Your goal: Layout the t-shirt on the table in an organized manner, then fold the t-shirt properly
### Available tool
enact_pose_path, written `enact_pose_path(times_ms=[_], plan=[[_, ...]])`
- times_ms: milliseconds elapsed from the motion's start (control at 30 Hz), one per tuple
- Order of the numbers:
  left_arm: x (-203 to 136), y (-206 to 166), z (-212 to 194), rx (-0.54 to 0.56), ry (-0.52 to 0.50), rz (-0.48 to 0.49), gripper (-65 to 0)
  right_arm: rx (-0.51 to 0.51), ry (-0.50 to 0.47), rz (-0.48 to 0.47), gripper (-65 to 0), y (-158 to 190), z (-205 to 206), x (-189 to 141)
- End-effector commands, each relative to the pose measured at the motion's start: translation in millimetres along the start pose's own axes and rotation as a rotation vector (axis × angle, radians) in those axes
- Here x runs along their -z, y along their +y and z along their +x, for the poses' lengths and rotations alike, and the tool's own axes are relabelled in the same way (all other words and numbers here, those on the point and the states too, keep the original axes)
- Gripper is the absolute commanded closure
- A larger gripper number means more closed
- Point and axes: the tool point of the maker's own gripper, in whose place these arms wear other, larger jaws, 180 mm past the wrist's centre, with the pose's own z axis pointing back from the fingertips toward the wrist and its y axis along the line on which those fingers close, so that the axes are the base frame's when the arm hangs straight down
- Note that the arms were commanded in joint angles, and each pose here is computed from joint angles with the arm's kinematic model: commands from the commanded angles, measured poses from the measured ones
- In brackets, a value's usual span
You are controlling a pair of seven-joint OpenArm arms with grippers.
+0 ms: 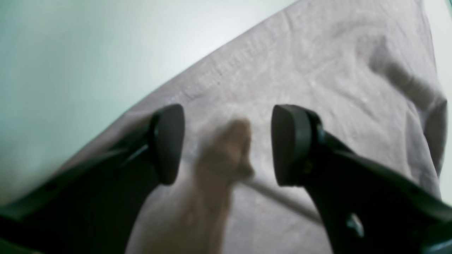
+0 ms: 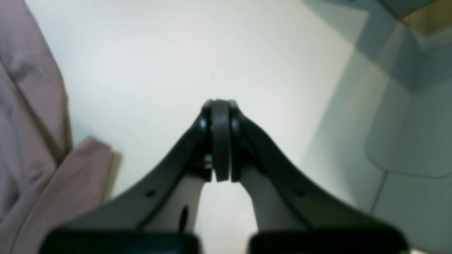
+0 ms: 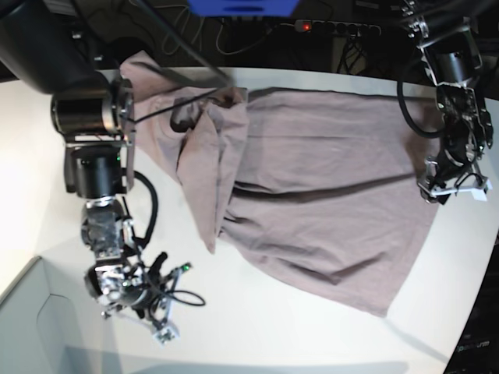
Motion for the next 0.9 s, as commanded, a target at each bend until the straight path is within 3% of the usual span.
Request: enact_pose_path(times_ms=[0,133,367,500,600,867], plan=[[-0.5,0.7,1.8,0.001,0.013,0.008,-38.5,0.009,-0.049,-0.012,0.0,-4.5,23.6,-3.9],[-0.4,0.1,2.4,0.001,0.012,0.007,-38.5,0.023,-0.014,0.031,-2.1,21.5,18.8,0.6],[-0.2,-0.3,1.6,0.000,0.013,0.007,-38.5,0.043,0.030,0.123,-34.4,70.2,10.7,10.2],[1.5,-5.8,-8.6,-0.013,0.027,-0.003,-38.5,0.089,0.038,0.126,-34.7,77.1,1.2,21.5],[1.7,-6.6,-10.0,-0.014,0.029,-0.005,-38.5,0.150,0.023,0.073,-34.4,71.0,-5.6,29.5],[1.7,-6.6,-10.0,-0.014,0.029,-0.005,-38.5,0.156,0.012,0.064,-34.4,68.2,-10.1,30.8]])
